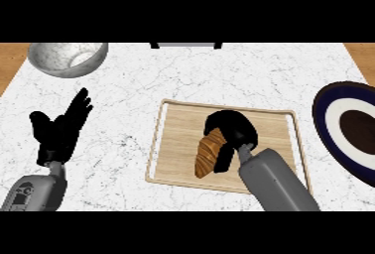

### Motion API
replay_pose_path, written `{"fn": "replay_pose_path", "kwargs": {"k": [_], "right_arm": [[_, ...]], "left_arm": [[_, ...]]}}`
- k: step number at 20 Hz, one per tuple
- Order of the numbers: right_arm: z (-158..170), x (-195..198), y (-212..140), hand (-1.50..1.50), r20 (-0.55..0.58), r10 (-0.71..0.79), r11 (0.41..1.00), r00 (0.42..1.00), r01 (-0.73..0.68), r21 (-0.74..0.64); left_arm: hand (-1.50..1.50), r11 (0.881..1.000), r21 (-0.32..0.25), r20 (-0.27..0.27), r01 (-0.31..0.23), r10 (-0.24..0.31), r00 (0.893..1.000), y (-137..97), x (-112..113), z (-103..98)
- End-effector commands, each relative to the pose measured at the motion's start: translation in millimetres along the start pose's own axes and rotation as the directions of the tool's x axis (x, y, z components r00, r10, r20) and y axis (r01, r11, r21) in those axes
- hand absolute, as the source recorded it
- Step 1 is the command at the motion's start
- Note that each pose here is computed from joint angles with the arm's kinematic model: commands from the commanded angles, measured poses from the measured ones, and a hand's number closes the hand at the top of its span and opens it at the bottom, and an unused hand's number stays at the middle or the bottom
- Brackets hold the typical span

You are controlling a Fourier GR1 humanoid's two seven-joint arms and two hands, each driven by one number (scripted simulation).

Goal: Pick the croissant from the tray and place it in the plate

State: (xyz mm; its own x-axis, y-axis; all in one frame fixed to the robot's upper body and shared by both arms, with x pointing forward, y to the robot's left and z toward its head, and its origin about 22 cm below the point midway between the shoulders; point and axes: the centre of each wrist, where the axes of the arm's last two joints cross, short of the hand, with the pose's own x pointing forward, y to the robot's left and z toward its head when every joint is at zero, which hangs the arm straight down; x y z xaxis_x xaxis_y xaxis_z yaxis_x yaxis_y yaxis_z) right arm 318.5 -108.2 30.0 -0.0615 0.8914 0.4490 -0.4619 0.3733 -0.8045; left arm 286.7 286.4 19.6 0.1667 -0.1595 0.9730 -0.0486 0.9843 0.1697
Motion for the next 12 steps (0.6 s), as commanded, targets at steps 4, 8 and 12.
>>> {"fn": "replay_pose_path", "kwargs": {"k": [4,8,12], "right_arm": [[3.4,3.1,-30.8,1.50,-0.029,-0.096,0.982,0.995,0.090,-0.168],[-12.5,-23.0,-92.1,1.50,-0.195,-0.327,0.877,0.925,0.220,-0.426],[-6.3,-36.7,-147.2,1.50,-0.271,-0.343,0.752,0.899,0.090,-0.653]], "left_arm": [[0.00,1.000,-0.012,-0.004,-0.001,0.001,1.000,18.7,-1.5,5.0],[0.00,1.000,-0.006,0.001,0.011,-0.011,1.000,1.2,-8.8,8.2],[0.00,1.000,-0.005,0.031,0.008,-0.008,0.999,1.0,-3.3,5.4]]}}
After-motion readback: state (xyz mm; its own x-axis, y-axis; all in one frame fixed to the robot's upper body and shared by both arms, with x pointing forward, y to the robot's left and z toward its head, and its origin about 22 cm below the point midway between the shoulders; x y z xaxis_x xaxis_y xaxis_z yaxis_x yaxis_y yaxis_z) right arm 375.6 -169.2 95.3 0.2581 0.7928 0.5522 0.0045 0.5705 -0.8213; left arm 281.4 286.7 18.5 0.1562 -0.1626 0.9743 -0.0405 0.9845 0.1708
